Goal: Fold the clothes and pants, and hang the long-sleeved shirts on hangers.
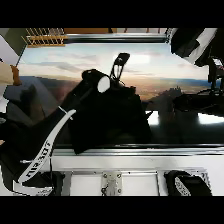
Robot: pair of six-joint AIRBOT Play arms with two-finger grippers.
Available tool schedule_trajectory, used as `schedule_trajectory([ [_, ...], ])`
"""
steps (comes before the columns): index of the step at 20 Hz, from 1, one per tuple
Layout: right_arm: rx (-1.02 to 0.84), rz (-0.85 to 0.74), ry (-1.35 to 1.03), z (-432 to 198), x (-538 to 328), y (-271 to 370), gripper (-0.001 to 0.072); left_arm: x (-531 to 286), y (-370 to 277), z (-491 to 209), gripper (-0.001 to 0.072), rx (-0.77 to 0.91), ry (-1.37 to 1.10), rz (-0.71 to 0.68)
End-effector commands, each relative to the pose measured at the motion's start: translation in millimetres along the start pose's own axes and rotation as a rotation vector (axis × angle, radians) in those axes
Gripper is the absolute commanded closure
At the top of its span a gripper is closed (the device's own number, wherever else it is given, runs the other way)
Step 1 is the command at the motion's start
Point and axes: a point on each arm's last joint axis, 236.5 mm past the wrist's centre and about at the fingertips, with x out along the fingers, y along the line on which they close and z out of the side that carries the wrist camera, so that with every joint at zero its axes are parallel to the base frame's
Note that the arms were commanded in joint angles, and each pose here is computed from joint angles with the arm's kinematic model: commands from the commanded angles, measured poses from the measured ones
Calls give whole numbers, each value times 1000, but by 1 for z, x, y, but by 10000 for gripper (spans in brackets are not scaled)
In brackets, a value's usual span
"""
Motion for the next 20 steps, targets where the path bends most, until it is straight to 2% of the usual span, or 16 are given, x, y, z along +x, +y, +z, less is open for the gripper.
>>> schedule_trajectory([
  [1,0,1,0,0,0,0,685,-23,92,7,25,-162,15,94],
  [4,0,1,0,0,0,1,685,-37,187,-34,25,-413,58,147],
  [7,0,2,0,0,0,1,685,-39,267,-109,25,-673,135,204],
  [10,0,2,0,0,0,1,685,-35,308,-168,25,-921,165,191],
  [14,2,9,0,0,0,2,685,-14,322,-178,25,-1015,104,81],
  [20,2,9,0,0,0,2,685,4,333,-185,25,-1010,101,109],
])
